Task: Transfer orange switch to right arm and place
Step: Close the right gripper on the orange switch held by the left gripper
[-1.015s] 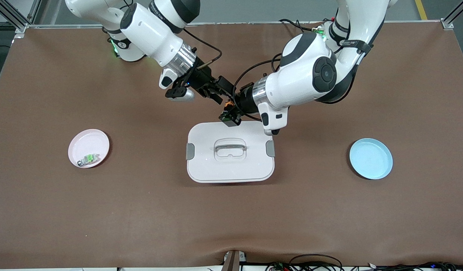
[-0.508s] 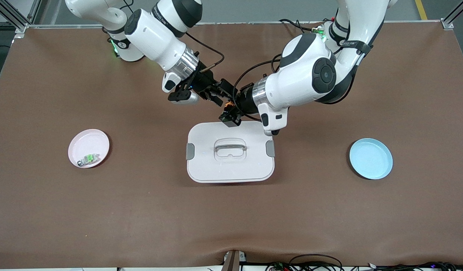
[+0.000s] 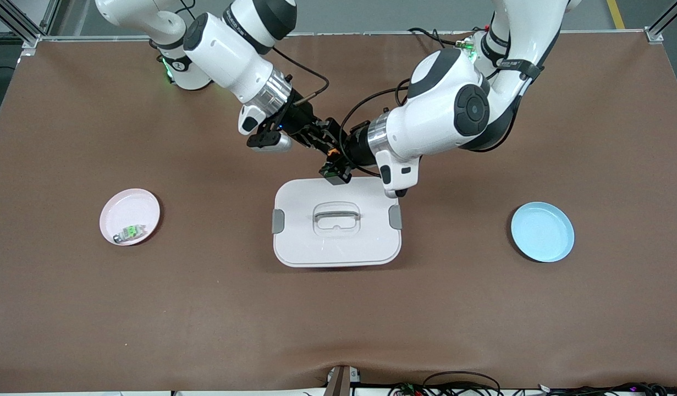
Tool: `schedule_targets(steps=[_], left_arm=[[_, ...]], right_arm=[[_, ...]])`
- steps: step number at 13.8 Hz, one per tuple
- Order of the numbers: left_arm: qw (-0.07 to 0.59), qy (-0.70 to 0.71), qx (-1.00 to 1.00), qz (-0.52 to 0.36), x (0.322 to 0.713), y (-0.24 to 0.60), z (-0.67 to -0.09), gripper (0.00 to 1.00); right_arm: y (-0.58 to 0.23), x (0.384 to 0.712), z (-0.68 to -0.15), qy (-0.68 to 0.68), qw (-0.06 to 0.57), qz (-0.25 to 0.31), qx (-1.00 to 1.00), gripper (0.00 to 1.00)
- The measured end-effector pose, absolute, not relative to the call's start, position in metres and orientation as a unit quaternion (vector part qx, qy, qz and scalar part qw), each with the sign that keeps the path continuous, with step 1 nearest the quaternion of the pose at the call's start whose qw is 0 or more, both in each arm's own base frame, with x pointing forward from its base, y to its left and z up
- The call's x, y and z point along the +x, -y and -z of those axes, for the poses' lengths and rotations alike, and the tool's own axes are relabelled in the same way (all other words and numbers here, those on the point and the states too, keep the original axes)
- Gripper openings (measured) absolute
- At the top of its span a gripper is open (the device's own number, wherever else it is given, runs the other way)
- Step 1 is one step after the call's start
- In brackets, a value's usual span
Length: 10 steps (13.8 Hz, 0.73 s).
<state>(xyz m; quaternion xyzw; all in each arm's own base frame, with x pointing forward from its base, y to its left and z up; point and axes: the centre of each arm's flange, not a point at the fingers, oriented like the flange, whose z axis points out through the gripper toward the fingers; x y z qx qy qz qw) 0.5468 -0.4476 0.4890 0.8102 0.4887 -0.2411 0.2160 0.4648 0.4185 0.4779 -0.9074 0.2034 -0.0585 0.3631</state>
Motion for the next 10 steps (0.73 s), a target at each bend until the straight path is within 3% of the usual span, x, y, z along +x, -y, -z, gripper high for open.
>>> schedule_targets(steps=[1,3,10], left_arm=[[0.216,-0.489,0.81,0.241,0.5469,0.4475,-0.489,0.73],[0.215,-0.488,0.811,0.242,0.5461,0.4488,-0.4874,0.73],[0.215,-0.488,0.81,0.242,0.5465,0.4485,-0.4879,0.73]], right_arm=[[-0.4185,0.4649,-0.478,-0.203,0.363,0.059,-0.907,0.53],[-0.4196,0.4648,-0.4801,-0.202,0.365,0.061,-0.907,0.35],[-0.4197,0.465,-0.4807,-0.198,0.365,0.063,-0.907,0.35]])
